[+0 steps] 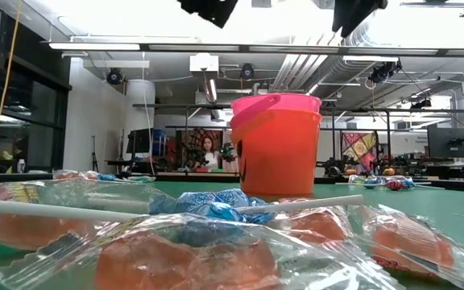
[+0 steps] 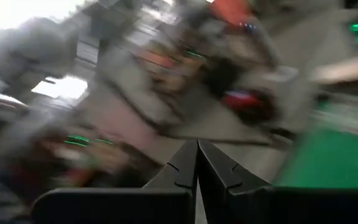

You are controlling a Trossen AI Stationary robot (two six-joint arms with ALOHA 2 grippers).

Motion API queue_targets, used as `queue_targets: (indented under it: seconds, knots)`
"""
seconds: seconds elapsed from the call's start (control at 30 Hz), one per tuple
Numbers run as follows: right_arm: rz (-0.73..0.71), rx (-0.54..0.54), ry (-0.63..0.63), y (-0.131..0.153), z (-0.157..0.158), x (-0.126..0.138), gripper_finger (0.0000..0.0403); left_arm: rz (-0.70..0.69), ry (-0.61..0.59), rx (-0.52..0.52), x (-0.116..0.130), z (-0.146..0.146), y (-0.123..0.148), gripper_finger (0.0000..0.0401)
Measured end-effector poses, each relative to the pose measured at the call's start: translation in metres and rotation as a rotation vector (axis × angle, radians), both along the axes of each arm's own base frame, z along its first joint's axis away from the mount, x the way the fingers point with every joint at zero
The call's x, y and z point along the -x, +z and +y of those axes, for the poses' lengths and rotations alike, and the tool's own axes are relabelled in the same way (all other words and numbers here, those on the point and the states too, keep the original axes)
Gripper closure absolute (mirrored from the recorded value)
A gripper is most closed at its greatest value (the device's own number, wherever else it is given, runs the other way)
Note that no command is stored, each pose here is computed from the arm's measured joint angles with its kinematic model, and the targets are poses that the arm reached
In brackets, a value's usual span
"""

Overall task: Sort candy by brand, put in halloween buckets
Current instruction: Put the green gummy from the pink bucket to the orange bucket

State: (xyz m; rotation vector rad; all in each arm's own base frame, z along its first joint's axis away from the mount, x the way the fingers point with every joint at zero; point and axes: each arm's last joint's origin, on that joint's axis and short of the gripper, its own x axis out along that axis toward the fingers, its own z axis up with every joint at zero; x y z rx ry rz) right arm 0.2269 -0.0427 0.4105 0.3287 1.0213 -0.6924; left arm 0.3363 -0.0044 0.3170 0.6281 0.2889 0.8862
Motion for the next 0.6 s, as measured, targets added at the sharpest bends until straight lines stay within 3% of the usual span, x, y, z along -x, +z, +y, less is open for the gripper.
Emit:
queue_targets:
  seconds: [0.07, 0.2, 0.27, 0.33, 0.47, 0.6]
  knots:
    - [-0.007, -0.098, 0.053, -0.010, -0.002, -0.004, 0.0226, 0.028, -0.137, 0.231, 0.013, 0.005, 0.002, 0.0401]
    - [-0.091, -0.296, 0.140, -0.036, -0.008, -0.021, 0.0226, 0.025, -0.350, 0.818, 0.035, 0.021, 0.002, 0.0400]
    - [-0.157, -0.353, 0.144, -0.050, -0.012, -0.030, 0.0226, 0.021, -0.386, 0.984, 0.040, 0.026, 0.001, 0.0400]
    - [-0.199, -0.382, 0.096, -0.064, -0.016, -0.037, 0.0226, 0.021, -0.381, 1.062, 0.043, 0.027, -0.001, 0.0400]
    - [-0.172, -0.389, 0.005, -0.090, -0.022, -0.042, 0.0226, 0.056, -0.334, 1.121, 0.044, 0.026, -0.008, 0.0395]
    - [-0.104, -0.313, -0.034, -0.105, -0.021, -0.049, 0.0226, 0.076, -0.290, 1.174, 0.042, 0.022, -0.015, 0.0366]
